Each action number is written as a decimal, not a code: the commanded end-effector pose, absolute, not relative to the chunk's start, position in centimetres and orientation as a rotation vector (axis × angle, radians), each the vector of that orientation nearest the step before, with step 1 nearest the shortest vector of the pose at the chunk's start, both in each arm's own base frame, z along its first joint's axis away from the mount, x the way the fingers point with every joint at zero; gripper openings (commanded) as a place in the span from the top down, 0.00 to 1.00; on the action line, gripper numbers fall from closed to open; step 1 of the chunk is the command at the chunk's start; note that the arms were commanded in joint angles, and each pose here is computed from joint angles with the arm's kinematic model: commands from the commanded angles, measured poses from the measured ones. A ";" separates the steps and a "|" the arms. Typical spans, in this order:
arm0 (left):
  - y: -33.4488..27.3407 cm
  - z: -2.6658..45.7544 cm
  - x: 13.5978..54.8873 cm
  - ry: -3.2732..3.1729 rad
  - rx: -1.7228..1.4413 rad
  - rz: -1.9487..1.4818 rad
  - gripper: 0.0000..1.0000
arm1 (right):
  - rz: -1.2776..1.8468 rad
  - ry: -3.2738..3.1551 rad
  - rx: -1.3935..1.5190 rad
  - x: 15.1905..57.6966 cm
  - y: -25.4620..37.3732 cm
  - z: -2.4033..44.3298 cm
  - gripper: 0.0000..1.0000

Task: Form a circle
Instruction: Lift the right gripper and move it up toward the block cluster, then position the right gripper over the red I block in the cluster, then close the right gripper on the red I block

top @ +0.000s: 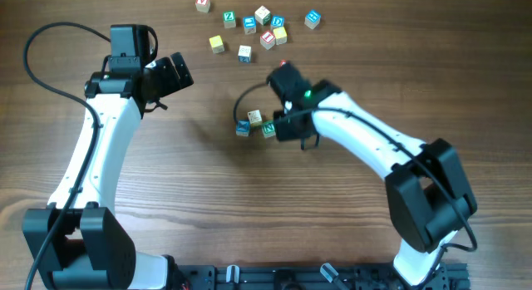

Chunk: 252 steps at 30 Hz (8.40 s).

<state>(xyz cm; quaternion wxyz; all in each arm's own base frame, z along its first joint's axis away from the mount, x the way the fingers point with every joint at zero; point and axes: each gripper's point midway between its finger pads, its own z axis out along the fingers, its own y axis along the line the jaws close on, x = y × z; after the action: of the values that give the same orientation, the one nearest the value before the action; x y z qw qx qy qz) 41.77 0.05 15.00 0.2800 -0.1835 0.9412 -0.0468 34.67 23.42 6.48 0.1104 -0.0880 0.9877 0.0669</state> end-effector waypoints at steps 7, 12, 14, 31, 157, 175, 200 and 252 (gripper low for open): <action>0.4 14.9 41.8 2.519 -0.511 -0.115 0.00 | 0.560 2.688 -0.198 42.1 28.9 15.8 0.96; 0.4 14.9 41.8 2.519 -0.511 -0.115 0.00 | 0.545 2.715 -0.219 43.5 30.3 11.6 0.96; 0.4 14.9 41.8 2.519 -0.511 -0.115 0.00 | 0.533 2.730 -0.254 43.5 30.9 9.8 0.95; 0.4 14.9 41.8 2.519 -0.511 -0.115 0.00 | 0.453 2.858 -0.323 41.4 33.1 2.0 0.96; 0.4 14.9 41.8 2.519 -0.511 -0.115 0.00 | 0.132 2.629 0.101 53.4 21.8 5.2 0.74; 0.4 14.9 41.8 2.519 -0.511 -0.115 0.00 | 0.159 2.686 0.055 52.2 22.2 4.7 0.34; 0.4 14.9 41.8 2.519 -0.511 -0.115 0.00 | 0.281 2.656 -0.570 50.6 25.1 4.7 0.44; 0.4 14.9 41.8 2.519 -0.511 -0.115 0.00 | 0.212 2.694 -0.471 51.1 24.2 2.1 0.56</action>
<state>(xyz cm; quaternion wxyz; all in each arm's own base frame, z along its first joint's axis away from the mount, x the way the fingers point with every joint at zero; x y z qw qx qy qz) 41.77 0.06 15.00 0.2800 -0.1835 0.9411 -0.0466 51.45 24.45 3.17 0.2073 -0.1747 0.9589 0.0837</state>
